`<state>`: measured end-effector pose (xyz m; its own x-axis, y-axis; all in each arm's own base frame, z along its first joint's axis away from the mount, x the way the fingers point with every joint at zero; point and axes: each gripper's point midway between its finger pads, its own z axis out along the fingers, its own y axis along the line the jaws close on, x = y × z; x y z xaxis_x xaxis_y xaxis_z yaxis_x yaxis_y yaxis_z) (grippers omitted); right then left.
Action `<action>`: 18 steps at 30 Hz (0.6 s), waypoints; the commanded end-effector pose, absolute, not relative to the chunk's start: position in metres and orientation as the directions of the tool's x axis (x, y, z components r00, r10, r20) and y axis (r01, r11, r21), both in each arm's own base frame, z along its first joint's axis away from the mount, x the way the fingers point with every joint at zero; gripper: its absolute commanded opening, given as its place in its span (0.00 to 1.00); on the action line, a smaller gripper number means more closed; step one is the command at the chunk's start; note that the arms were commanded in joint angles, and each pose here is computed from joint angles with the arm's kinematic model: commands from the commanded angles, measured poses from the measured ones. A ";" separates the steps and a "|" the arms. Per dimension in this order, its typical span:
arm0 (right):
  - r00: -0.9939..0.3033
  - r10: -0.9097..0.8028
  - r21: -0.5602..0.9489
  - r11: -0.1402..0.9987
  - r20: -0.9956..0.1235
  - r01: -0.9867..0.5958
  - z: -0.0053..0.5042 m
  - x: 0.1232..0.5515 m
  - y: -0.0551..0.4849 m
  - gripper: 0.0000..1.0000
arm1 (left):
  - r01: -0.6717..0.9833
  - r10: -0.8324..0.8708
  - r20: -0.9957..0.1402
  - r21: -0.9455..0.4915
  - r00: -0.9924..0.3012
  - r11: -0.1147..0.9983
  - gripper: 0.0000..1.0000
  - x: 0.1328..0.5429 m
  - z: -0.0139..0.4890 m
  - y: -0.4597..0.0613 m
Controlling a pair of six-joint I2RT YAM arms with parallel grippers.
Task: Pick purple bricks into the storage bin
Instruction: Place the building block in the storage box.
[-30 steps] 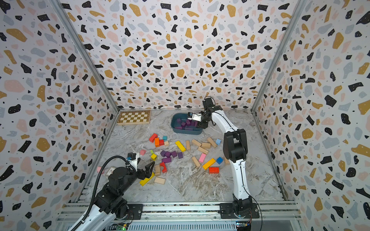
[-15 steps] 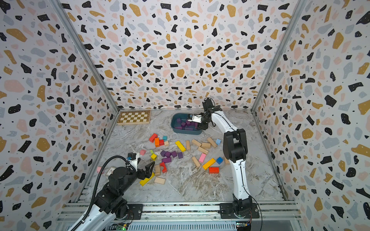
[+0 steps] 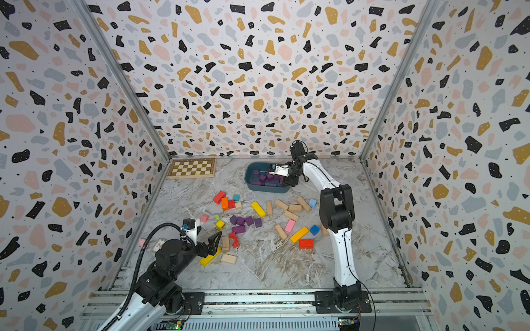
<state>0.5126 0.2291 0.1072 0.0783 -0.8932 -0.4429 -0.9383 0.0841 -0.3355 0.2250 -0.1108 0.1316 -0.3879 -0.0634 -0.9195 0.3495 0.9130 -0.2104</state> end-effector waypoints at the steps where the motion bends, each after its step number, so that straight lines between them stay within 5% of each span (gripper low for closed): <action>1: 0.086 -0.886 -0.374 0.103 -0.455 -0.922 0.134 0.512 0.230 0.71 | 0.363 -0.068 -0.937 -0.199 -0.342 0.911 0.99 0.228 0.144 -0.112; 18: 0.068 -0.863 -0.453 0.194 -0.501 -0.870 0.194 0.500 0.242 0.76 | 0.350 -0.072 -0.936 -0.200 -0.345 0.915 0.99 0.228 0.143 -0.110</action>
